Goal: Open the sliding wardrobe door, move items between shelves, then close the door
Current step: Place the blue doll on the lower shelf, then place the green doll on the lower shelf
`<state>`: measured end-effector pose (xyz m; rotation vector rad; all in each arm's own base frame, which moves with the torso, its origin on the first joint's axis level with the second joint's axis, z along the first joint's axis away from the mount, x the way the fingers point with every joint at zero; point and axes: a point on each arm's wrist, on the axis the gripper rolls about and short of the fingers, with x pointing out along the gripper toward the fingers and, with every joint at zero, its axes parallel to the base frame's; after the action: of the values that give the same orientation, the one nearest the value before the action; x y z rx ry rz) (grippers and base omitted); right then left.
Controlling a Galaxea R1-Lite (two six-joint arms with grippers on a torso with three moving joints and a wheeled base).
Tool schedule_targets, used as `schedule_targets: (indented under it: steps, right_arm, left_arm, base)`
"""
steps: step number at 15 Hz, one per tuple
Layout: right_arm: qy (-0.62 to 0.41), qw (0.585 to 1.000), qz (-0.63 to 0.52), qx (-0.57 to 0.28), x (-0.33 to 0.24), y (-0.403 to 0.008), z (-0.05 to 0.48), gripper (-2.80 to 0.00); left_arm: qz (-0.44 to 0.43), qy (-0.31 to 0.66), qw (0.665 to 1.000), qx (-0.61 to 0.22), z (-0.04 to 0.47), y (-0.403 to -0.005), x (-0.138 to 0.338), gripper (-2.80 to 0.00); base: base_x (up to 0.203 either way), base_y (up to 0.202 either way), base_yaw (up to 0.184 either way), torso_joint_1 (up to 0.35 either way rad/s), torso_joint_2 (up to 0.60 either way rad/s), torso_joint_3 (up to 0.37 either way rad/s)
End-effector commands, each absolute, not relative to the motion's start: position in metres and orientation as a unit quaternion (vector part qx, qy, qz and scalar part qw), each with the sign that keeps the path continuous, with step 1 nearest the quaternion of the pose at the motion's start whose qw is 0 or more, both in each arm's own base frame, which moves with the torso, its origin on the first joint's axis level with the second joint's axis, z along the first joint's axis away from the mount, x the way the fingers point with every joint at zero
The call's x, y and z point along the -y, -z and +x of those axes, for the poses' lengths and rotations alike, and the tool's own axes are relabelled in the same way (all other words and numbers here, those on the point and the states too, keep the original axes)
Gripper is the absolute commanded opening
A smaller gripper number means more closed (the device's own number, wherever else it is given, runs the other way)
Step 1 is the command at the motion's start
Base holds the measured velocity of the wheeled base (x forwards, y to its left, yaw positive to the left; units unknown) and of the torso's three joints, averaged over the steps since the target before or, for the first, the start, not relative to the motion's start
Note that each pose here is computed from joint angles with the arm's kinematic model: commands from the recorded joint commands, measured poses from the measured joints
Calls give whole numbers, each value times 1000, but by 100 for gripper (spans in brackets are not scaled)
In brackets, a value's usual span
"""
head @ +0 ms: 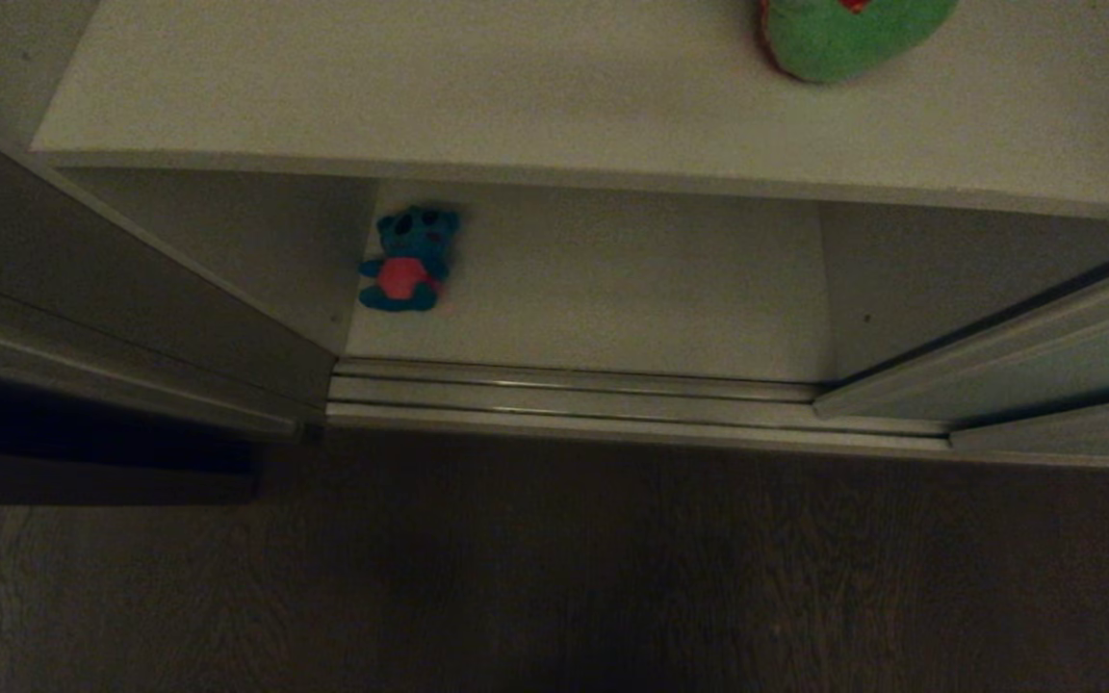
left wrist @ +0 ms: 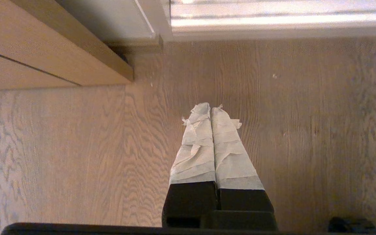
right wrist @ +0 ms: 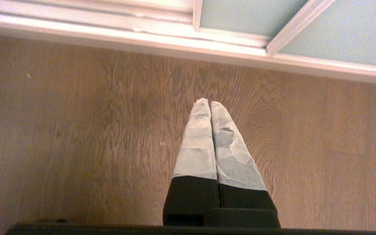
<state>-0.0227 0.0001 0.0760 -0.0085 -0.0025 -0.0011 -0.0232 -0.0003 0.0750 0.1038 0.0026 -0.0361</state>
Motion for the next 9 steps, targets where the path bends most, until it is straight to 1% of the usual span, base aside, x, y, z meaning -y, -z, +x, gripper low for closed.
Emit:
schedule_targets:
  steps: [1, 9]
  right_arm:
    - [1, 1000, -5, 2, 0, -76, -23, -280]
    - [1, 1000, -5, 1, 0, -76, -23, -280]
  left_arm:
    - [52, 18, 998, -4, -23, -75, 0, -280]
    - [50, 19, 999, -4, -23, -75, 0, -280]
  base:
    - [0, 0, 0, -2, 2, 198]
    - [0, 0, 0, 1, -1, 203]
